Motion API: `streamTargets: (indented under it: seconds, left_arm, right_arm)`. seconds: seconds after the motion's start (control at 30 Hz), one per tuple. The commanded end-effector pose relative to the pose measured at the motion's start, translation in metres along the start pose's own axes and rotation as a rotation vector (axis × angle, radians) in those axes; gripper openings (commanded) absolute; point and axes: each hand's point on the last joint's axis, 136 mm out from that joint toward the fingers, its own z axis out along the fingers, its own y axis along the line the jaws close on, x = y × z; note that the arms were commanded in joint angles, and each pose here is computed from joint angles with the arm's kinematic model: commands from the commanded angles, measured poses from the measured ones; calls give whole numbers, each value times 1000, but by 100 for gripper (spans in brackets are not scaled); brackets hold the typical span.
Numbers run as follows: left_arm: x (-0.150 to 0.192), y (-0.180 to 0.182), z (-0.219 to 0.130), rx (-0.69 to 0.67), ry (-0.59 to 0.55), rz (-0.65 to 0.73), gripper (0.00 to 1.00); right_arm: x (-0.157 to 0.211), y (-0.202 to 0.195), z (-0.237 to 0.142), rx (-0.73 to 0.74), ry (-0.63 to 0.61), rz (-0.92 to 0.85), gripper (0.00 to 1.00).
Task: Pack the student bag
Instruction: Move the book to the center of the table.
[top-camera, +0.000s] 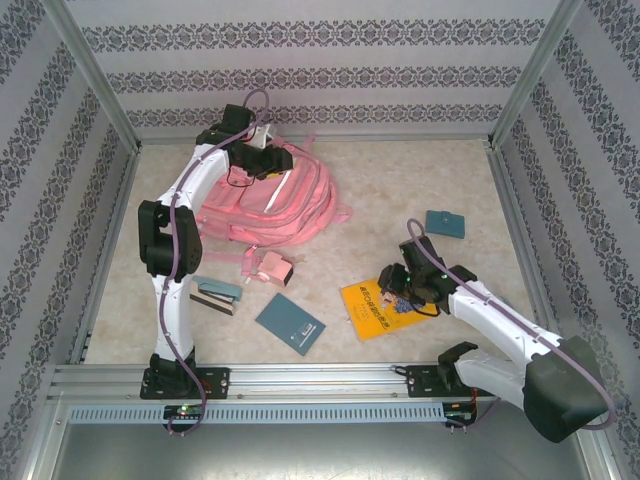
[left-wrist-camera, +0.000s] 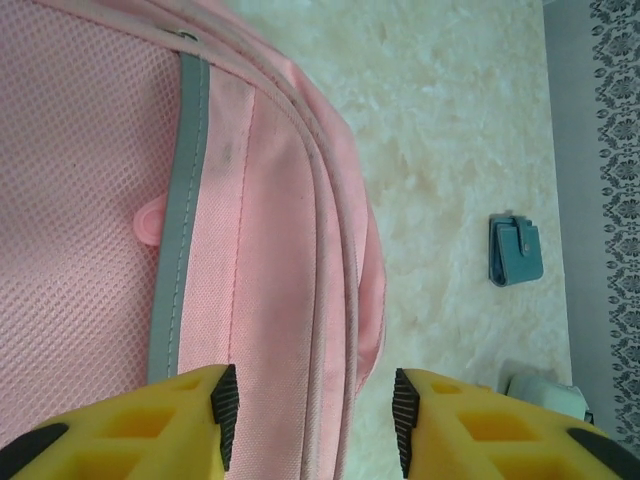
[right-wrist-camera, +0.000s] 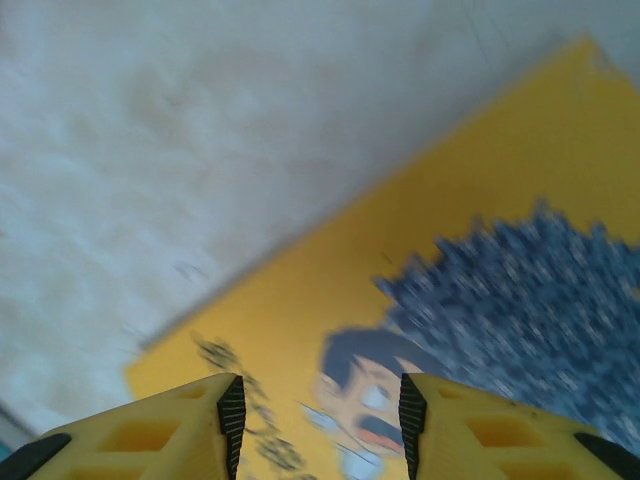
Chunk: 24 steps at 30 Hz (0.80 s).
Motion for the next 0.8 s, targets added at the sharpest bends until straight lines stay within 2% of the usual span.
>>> streamTargets:
  seconds: [0.0,0.17,0.43,0.77]
  left_arm:
    - [-14,-26,-23,36,-81,37,48]
    - [-10,-34,-25,30,-82,42,49]
    - [19,-45,-23,23,-61,54,49]
    - [61,-59,-5,22,5,63,49]
  right_arm:
    - [11,-21,7,75,7,12,46]
    - [-3,-11,23,32,-26,-12,46]
    - [-54,19,41,-69,-87,-11,46]
    - [-117,57,70,-79,-95,-81,46]
